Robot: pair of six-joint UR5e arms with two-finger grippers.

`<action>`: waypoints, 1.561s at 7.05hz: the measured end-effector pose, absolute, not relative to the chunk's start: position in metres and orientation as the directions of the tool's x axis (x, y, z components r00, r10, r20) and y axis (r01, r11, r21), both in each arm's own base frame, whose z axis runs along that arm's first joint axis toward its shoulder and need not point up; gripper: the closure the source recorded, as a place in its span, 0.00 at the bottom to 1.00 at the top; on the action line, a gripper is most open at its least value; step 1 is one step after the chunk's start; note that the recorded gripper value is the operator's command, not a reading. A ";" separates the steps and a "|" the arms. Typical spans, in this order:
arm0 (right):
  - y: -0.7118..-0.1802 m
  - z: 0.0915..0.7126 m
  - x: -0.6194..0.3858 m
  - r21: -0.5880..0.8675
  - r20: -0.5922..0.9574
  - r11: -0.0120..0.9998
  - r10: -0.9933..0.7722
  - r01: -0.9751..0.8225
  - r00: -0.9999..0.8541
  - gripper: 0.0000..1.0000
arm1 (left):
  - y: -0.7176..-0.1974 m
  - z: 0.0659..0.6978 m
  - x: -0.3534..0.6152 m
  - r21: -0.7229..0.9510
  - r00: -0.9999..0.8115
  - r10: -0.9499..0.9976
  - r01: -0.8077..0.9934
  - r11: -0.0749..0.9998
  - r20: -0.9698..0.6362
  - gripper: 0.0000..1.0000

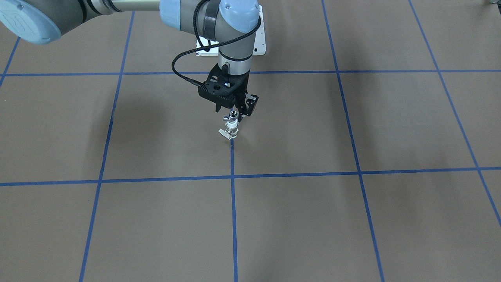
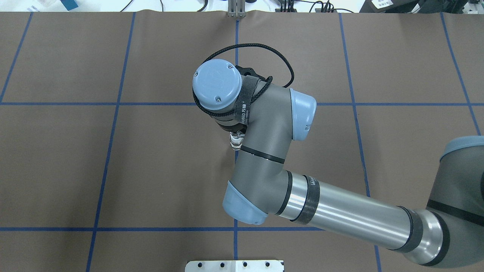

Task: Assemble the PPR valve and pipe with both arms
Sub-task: 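Lower the valve onto the top of the white fitting with the right gripper, then open the right gripper and withdraw it away from the assembly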

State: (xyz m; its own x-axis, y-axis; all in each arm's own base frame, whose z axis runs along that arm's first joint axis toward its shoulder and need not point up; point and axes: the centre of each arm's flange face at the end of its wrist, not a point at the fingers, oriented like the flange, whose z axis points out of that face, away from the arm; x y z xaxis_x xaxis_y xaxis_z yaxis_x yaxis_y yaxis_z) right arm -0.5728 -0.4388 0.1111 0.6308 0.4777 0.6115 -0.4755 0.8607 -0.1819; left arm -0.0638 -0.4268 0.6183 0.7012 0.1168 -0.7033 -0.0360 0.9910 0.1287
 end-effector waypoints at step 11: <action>-0.641 0.327 -0.155 0.037 0.668 0.996 0.035 -0.080 0.743 0.00 | -0.415 0.626 -0.064 0.123 0.708 0.116 -0.042 0.992 -0.696 0.00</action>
